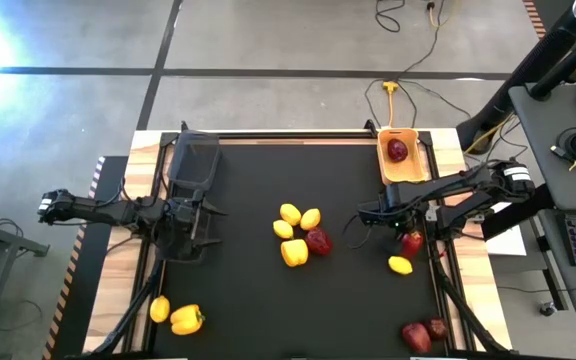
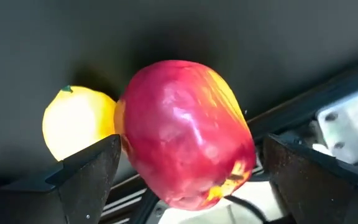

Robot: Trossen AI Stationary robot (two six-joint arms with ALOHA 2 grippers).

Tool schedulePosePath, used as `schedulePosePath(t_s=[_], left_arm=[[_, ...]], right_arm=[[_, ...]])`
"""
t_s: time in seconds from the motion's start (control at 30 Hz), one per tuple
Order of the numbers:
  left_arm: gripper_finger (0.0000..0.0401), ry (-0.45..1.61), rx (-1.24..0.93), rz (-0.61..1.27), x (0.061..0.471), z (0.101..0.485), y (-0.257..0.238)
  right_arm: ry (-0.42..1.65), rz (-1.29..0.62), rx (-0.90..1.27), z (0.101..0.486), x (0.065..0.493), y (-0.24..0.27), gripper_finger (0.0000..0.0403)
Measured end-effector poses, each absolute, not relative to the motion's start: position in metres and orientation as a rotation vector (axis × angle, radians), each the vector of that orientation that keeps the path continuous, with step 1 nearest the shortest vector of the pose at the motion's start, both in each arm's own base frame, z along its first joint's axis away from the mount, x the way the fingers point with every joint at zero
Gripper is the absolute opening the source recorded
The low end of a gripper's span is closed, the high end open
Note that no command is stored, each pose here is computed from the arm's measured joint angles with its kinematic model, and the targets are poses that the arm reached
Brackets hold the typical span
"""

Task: Sort produce into baskets
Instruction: Put the apple into the yellow bin

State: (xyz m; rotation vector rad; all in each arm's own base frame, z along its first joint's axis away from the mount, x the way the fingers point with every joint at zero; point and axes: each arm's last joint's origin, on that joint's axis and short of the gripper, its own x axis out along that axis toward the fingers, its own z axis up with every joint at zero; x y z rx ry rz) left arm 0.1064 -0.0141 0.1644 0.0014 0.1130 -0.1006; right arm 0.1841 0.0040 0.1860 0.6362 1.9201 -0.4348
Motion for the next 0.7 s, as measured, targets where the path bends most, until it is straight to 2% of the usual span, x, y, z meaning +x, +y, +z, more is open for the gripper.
schedulePosePath(t_s=[0.27,0.7], left_arm=[[0.0359,0.113,0.001,-0.1,0.106,0.164,-0.014],[0.0359,0.114,0.001,-0.1,0.106,0.164,-0.014]], right_arm=[[1.941,-0.313,0.628,0.18,0.182,0.008,0.0384],[1.893,-0.287,0.739,0.168,0.183,0.011,0.0384]])
